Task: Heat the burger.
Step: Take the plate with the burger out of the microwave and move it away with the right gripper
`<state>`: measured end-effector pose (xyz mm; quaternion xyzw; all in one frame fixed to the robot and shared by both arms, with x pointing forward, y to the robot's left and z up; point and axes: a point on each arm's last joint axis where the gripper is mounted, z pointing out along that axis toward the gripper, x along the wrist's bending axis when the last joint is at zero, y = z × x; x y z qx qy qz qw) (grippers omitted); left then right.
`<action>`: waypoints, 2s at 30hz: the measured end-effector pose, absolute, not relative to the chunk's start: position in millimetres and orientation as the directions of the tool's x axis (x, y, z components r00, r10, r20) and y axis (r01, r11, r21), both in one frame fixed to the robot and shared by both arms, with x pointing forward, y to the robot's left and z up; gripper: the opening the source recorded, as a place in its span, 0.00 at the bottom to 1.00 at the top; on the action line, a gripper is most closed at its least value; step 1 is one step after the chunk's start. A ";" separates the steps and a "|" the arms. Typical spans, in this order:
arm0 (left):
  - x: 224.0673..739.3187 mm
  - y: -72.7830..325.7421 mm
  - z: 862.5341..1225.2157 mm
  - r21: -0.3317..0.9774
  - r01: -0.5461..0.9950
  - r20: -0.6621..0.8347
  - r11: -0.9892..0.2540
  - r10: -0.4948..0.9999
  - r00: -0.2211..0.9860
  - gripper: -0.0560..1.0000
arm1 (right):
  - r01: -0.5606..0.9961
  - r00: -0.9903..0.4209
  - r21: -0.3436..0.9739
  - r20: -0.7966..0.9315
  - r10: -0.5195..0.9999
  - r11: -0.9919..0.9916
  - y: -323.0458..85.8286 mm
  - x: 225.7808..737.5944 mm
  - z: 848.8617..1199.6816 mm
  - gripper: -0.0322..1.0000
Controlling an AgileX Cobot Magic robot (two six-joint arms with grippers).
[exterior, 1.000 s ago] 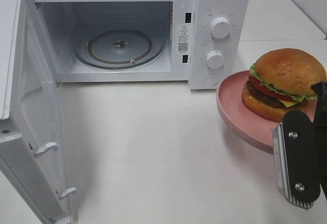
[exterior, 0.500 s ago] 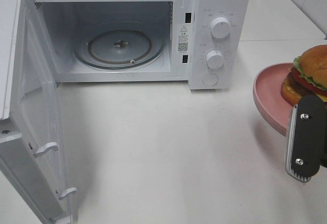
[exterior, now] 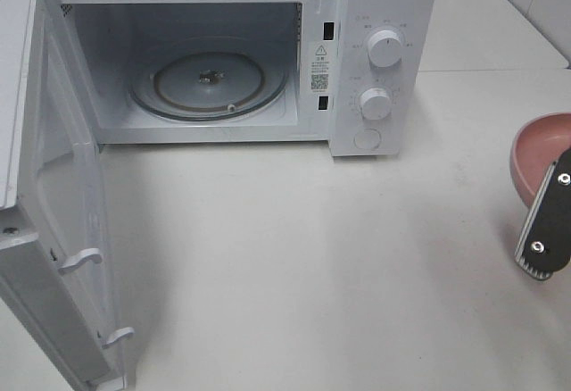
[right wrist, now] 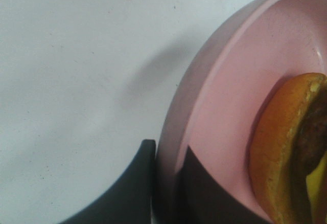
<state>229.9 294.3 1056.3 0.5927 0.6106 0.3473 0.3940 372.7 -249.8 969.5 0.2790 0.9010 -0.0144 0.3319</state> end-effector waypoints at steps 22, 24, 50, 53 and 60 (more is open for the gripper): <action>229.9 294.3 1056.3 0.891 0.450 -0.069 0.056 0.998 0.013 0.99 | 0.871 -0.261 0.167 -0.641 0.722 0.463 -231.0 411.9 923.2 0.12; 229.9 294.3 1056.3 0.891 0.450 -0.069 0.056 0.998 0.013 0.99 | 0.875 -0.248 0.172 -0.644 0.723 0.453 -230.8 412.8 921.0 0.12; 229.9 294.3 1056.3 0.891 0.450 -0.069 0.056 0.998 0.013 0.99 | 0.940 -0.101 0.192 -0.634 0.767 0.283 -257.5 442.9 864.2 0.12; 229.9 294.3 1056.3 0.891 0.450 -0.069 0.056 0.998 0.013 0.99 | 0.948 -0.103 0.174 -0.627 0.772 0.268 -259.0 442.5 857.6 0.12; 229.9 294.3 1056.3 0.891 0.450 -0.069 0.056 0.998 0.013 0.99 | 0.947 -0.100 0.169 -0.650 0.753 0.272 -260.8 443.4 855.6 0.20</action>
